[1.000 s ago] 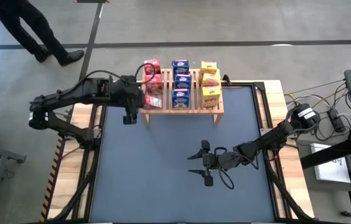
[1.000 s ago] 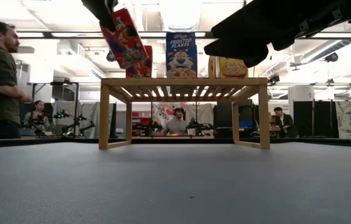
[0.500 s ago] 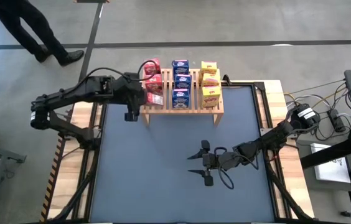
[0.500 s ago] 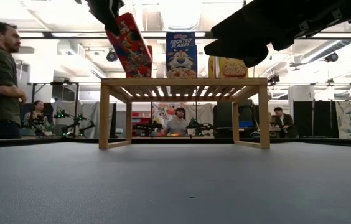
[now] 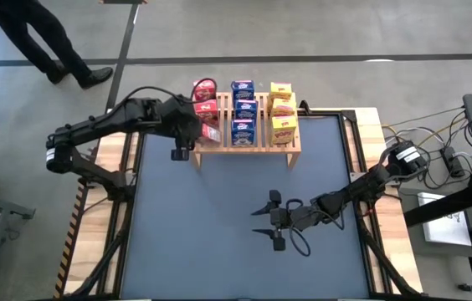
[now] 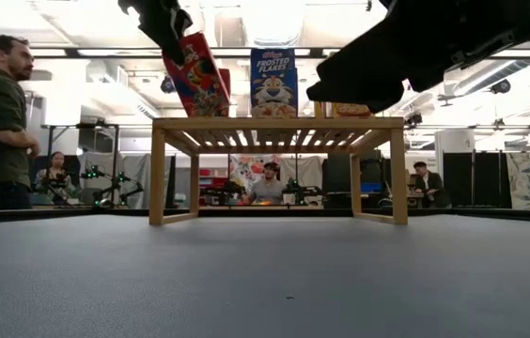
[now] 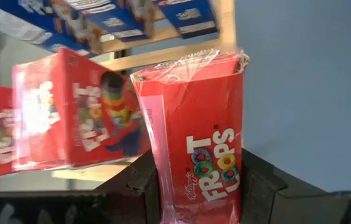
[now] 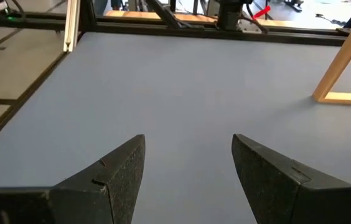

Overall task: Stack cereal on shelf
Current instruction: Put the red cereal box on the shelf aligned with the other red cereal box

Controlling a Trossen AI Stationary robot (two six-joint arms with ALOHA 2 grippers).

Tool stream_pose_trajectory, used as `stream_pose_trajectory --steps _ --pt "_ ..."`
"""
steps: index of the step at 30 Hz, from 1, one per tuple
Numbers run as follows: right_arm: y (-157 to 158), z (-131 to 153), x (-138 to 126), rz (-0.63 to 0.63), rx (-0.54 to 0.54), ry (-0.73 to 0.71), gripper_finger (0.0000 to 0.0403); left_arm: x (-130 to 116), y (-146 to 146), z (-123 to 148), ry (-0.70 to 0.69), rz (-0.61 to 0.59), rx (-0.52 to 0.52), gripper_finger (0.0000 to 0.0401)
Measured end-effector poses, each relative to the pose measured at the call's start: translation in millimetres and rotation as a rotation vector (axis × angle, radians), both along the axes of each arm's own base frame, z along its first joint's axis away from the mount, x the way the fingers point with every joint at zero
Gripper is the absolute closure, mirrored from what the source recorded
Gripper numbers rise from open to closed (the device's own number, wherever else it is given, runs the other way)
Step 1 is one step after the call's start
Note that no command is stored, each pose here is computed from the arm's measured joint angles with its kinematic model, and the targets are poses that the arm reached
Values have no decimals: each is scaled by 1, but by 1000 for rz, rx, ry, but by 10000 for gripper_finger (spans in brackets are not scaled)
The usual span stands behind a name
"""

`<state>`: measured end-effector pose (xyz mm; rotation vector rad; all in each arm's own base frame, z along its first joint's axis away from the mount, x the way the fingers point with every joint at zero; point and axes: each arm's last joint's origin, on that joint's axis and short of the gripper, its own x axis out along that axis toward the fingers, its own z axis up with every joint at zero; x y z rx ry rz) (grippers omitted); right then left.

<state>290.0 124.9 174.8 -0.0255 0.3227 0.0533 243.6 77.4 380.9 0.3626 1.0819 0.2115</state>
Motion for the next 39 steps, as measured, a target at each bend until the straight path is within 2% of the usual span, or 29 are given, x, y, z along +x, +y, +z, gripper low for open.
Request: stream_pose_trajectory --steps 3,7,13,24,32,39 --pt "1 3 1 0 6 -12 174 -1 0 0 -10 -3 -53 271" --pt "1 6 2 0 20 -43 174 -2 1 -1 -8 9 -63 265" --pt "1 6 2 0 22 -43 174 -4 7 -1 9 67 0 239" --pt "1 6 3 1 19 -42 174 -3 8 0 -2 71 -4 204" --pt "1 6 3 1 17 -42 174 1 9 2 -57 54 -11 205" --pt "1 6 2 2 13 -41 174 0 8 18 -115 25 -12 230"
